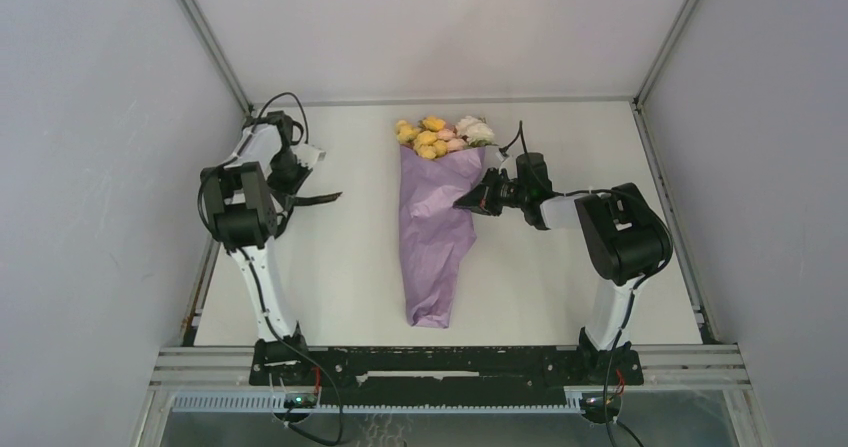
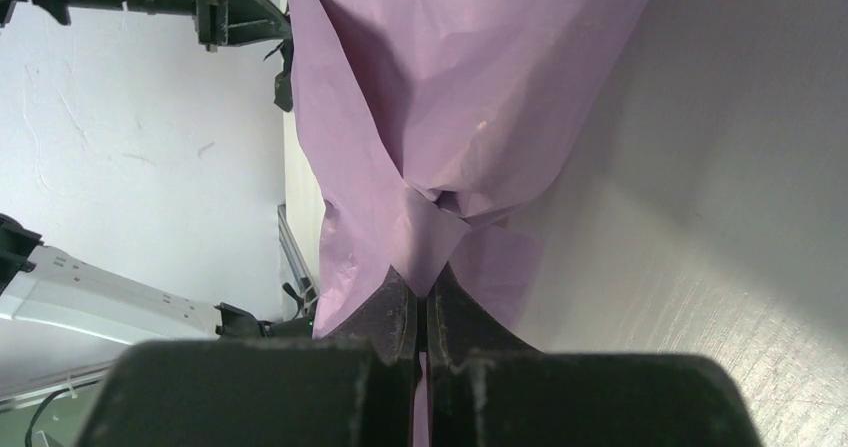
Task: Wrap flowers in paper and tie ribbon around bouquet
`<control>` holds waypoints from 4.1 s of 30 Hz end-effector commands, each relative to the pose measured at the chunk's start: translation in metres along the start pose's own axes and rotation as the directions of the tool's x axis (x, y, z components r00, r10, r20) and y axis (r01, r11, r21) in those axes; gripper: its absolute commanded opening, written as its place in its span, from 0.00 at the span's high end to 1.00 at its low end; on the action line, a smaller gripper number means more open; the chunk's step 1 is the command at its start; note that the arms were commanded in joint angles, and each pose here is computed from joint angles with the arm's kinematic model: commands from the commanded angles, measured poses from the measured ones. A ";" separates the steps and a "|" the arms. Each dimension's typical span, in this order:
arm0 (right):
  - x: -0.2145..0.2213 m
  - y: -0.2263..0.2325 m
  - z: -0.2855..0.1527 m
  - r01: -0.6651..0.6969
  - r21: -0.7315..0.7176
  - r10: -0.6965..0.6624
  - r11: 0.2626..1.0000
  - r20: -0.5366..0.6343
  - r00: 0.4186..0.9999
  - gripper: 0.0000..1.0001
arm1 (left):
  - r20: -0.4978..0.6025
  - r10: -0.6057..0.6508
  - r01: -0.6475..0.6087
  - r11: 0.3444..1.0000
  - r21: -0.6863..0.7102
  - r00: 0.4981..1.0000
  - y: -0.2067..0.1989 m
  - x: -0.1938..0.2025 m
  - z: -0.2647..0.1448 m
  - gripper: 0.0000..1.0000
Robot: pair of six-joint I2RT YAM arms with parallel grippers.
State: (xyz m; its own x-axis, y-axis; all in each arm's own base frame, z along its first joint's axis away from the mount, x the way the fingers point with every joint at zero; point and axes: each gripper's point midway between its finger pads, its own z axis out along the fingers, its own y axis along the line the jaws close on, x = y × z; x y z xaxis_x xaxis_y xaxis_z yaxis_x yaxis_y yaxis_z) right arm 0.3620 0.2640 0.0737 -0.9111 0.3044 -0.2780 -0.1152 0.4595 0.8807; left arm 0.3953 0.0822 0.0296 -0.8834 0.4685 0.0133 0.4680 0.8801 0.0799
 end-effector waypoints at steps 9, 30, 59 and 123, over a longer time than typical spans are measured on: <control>-0.019 0.024 -0.010 0.067 -0.063 -0.063 0.996 0.061 0.996 1.00 | 0.412 0.112 -0.158 0.984 0.078 0.904 -0.098 -0.009 -0.171 1.00; -0.085 0.043 -0.025 0.026 -0.019 -0.021 0.999 0.212 0.977 1.00 | 0.495 0.836 -0.957 0.117 0.265 0.239 -0.443 0.136 -0.226 1.00; -0.103 0.092 -0.031 0.060 -0.107 -0.044 0.992 0.151 0.988 1.00 | 0.644 0.765 -0.682 0.458 -0.570 -0.025 -0.566 -0.090 -0.279 0.32; -0.013 0.039 -0.013 0.171 0.157 -0.160 0.973 -0.079 0.984 1.00 | 0.147 0.108 -0.064 0.959 -0.277 0.983 0.163 -0.040 0.009 0.56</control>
State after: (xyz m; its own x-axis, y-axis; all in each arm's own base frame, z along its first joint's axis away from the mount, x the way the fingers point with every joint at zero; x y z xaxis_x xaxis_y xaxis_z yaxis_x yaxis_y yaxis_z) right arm 0.3607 0.2618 0.0774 -0.9469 0.1501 -0.2842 -0.1170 0.6624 0.7399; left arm 0.4948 0.2109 0.0313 -0.8449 0.5231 -0.1117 0.4597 0.8169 0.3484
